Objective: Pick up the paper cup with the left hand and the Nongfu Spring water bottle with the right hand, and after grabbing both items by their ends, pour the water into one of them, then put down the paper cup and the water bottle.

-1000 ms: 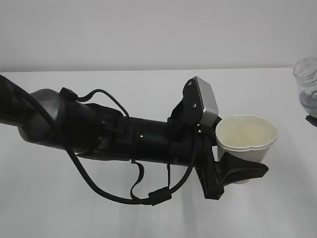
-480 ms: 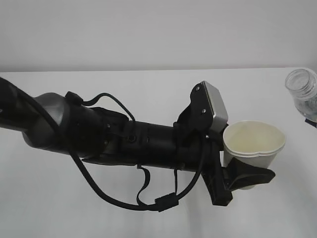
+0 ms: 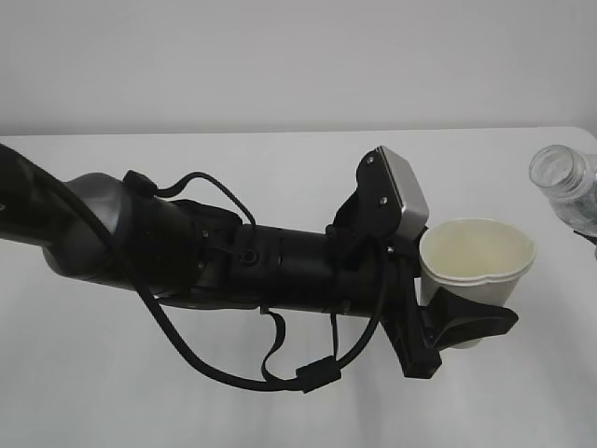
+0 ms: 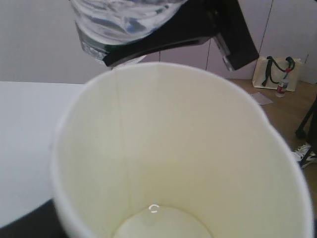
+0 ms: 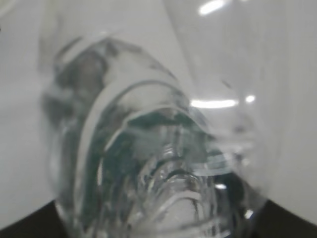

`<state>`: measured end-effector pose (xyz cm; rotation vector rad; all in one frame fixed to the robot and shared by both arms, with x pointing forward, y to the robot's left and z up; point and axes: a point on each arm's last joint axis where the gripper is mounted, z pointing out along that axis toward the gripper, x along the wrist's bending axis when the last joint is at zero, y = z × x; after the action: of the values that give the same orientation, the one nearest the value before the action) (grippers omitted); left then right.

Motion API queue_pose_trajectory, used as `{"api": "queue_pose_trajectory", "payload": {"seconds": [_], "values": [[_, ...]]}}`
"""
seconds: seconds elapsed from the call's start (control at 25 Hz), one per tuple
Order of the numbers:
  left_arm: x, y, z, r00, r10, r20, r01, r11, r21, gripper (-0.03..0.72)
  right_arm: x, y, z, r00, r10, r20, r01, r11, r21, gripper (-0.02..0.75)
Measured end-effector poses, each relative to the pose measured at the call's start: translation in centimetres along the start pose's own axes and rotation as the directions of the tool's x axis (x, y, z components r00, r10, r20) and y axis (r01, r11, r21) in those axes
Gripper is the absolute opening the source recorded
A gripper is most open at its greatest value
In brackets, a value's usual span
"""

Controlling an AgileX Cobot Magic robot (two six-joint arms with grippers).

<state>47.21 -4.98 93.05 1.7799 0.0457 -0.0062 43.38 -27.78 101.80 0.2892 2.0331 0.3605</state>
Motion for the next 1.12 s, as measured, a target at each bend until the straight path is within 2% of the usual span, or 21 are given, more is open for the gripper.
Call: {"api": "queue_pose_trajectory", "payload": {"seconds": [1.12], "values": [[-0.05, -0.26, 0.0, 1.0, 0.018, 0.006, -0.018, 0.999, 0.029, 0.44, 0.12, 0.05, 0.0, 0.982, -0.187, -0.011, 0.187, 0.982, -0.011, 0.403]]}}
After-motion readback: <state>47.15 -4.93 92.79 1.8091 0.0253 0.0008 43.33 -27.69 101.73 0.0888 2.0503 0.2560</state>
